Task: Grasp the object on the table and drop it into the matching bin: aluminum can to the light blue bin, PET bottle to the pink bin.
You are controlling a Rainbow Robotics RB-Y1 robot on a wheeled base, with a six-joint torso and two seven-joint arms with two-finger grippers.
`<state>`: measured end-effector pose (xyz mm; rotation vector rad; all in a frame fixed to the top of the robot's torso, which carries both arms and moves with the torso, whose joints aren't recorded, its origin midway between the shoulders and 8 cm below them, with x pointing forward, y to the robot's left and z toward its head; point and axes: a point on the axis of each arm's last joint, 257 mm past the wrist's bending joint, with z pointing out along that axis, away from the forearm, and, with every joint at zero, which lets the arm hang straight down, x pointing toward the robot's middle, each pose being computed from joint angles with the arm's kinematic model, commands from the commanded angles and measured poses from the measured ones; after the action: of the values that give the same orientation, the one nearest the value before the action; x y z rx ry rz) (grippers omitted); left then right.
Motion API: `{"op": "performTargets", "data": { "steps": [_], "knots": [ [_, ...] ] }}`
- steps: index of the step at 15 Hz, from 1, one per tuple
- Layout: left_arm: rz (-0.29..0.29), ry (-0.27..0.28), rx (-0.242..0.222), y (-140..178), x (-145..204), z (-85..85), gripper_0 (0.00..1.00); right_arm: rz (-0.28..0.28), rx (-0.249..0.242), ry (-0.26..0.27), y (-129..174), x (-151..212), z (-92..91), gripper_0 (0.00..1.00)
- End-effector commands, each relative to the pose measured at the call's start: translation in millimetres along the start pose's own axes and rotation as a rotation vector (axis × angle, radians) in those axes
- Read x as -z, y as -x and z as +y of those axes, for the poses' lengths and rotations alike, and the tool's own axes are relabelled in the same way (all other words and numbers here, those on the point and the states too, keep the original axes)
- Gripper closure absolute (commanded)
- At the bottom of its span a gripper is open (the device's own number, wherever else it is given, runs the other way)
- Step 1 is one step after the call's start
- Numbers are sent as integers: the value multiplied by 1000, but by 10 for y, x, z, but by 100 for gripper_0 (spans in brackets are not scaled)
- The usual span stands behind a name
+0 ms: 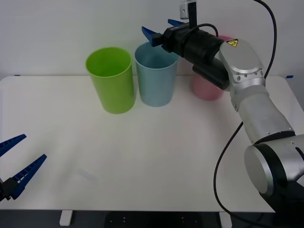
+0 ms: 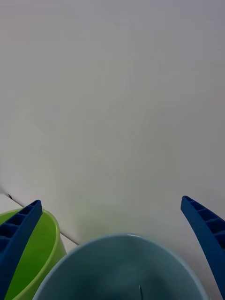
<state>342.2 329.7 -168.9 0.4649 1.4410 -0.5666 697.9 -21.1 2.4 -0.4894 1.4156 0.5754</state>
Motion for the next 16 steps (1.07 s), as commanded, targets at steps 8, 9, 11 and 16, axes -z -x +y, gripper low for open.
{"op": "performTargets", "data": {
  "steps": [8, 9, 11, 16],
  "knots": [
    [0, 0, 0, 0, 0, 0, 0, -75, 35, 39, 39, 638, -26, 0],
    [0, 0, 0, 0, 0, 0, 0, -80, 50, 49, 26, 771, -12, 0],
    [0, 0, 0, 0, 0, 0, 0, -72, 68, 48, -90, 1025, -37, 0],
    [0, 0, 0, 0, 0, 0, 0, -43, 77, 27, -379, 1681, -141, 0]
  ]
}}
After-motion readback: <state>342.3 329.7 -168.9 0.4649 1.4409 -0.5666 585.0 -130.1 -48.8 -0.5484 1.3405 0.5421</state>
